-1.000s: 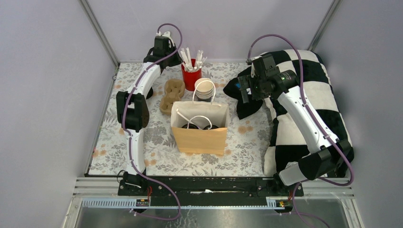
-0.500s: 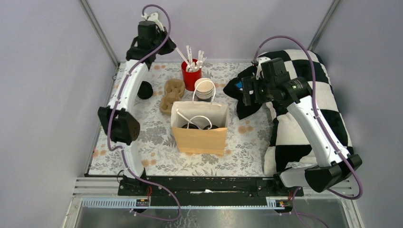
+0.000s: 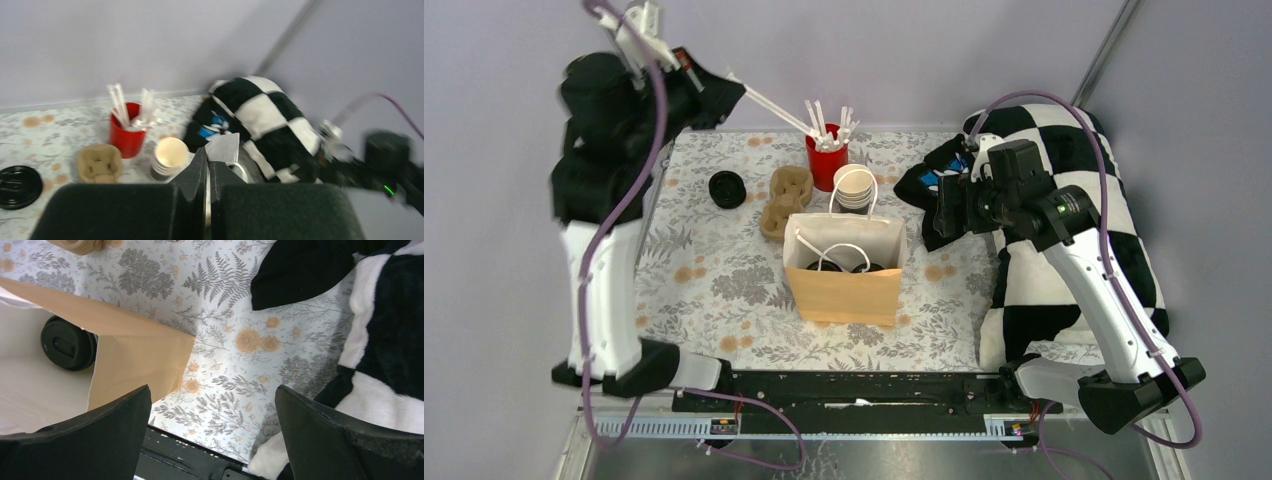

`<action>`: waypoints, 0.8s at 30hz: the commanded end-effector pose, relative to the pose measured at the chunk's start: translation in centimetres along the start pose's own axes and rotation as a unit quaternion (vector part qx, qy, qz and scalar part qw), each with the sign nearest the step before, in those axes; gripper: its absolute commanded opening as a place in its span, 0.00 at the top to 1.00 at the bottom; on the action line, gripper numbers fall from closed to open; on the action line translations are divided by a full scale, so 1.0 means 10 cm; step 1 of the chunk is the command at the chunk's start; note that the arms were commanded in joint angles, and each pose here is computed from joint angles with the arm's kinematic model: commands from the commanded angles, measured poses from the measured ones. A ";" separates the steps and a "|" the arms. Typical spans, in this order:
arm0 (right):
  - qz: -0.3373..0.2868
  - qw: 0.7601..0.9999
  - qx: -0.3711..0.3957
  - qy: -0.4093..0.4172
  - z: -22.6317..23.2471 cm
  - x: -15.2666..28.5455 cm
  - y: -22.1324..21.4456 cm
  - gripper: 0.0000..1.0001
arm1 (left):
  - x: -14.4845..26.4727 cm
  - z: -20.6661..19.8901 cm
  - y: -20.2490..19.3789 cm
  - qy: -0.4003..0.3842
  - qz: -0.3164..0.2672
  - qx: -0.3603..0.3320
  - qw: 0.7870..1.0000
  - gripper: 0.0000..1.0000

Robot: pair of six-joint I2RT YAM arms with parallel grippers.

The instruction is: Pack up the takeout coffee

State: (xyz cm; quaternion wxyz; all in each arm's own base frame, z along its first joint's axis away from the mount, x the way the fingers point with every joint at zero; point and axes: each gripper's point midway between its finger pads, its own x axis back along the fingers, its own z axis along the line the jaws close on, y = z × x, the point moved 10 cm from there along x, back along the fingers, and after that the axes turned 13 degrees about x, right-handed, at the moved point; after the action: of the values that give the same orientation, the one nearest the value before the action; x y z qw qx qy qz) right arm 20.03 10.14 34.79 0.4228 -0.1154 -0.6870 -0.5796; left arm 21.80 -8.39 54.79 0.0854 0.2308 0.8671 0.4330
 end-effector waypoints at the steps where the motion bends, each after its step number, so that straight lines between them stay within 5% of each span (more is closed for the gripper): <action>1: -0.021 0.999 -0.026 0.039 0.07 0.07 -0.04 0.00 | 0.70 -0.28 -0.27 -0.102 0.099 0.001 0.990 1.00; 7: -0.015 0.999 -0.025 0.040 0.08 0.13 -0.17 0.00 | 1.05 -0.25 -0.58 -0.112 0.137 0.040 0.983 1.00; 14: -0.027 0.998 -0.032 0.050 0.11 0.28 -0.27 0.00 | 0.82 0.03 -0.88 -0.104 0.202 0.058 0.972 1.00; 24: -0.033 0.998 -0.026 0.054 0.13 0.41 -0.37 0.00 | 0.52 0.21 -0.91 -0.078 0.189 0.036 0.978 1.00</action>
State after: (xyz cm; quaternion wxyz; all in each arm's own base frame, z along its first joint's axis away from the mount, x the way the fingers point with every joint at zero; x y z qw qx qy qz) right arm 15.25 8.98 35.36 0.4241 -0.0700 -0.6596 -0.6166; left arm 15.11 -9.12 44.44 -0.0115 0.4532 0.8129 0.3656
